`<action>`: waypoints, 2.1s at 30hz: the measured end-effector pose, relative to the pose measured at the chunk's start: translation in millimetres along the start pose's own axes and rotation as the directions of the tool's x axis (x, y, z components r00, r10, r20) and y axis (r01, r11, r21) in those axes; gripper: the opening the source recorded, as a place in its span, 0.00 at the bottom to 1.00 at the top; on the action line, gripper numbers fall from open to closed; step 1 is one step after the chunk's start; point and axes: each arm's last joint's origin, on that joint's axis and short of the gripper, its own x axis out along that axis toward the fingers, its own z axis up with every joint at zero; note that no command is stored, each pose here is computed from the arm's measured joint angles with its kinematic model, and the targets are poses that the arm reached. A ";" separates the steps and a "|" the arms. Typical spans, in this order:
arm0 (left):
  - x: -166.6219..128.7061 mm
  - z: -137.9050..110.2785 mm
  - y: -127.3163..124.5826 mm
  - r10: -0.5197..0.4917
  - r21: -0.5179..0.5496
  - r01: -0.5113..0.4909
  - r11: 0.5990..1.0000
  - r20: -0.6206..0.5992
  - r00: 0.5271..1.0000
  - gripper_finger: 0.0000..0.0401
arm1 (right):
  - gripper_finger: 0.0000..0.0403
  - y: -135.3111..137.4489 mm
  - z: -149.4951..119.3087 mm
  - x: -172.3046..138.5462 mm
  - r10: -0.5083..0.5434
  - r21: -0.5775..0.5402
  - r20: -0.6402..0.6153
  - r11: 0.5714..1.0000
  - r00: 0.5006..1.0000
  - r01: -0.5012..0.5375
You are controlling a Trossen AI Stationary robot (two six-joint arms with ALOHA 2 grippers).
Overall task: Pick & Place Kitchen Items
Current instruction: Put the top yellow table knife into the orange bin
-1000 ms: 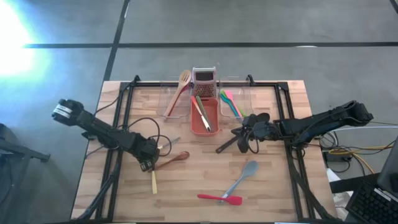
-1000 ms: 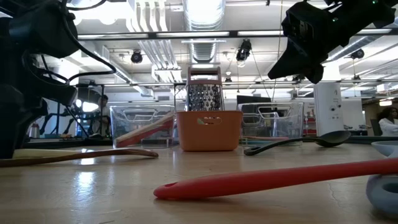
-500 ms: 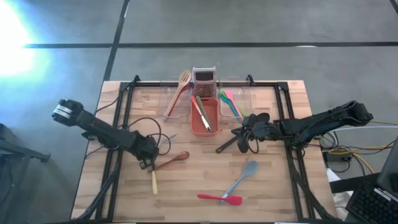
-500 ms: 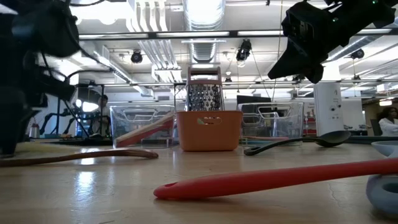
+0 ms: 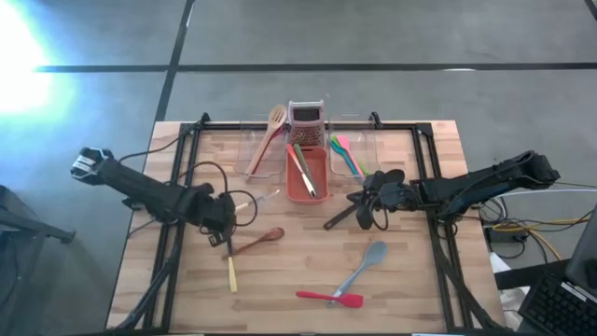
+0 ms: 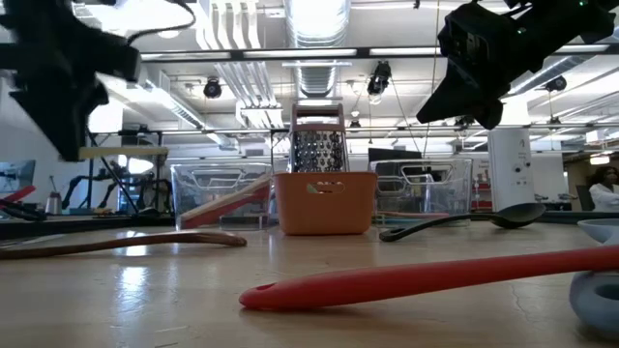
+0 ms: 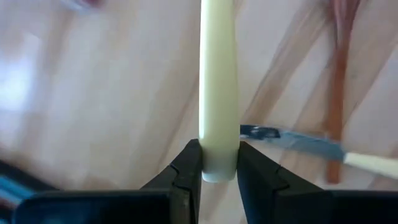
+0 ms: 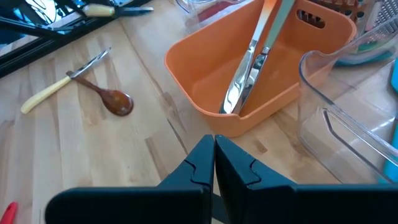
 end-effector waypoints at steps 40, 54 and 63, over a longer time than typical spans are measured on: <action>-22.7 228.1 38.6 0.666 0.948 -0.316 -0.047 0.266 0.697 0.19 | 0.02 -28.4 -2.2 -28.7 -0.434 0.088 0.134 0.901 0.891 0.426; -11.7 233.8 53.7 0.494 0.962 -0.271 -0.036 0.253 0.832 0.19 | 0.02 -29.4 -1.4 -28.7 -0.442 0.087 0.140 0.897 0.886 0.434; 8.7 241.8 57.4 0.496 0.968 -0.242 -0.060 0.239 0.834 0.19 | 0.02 -31.9 0.1 -28.1 -0.459 0.086 0.144 0.889 0.877 0.451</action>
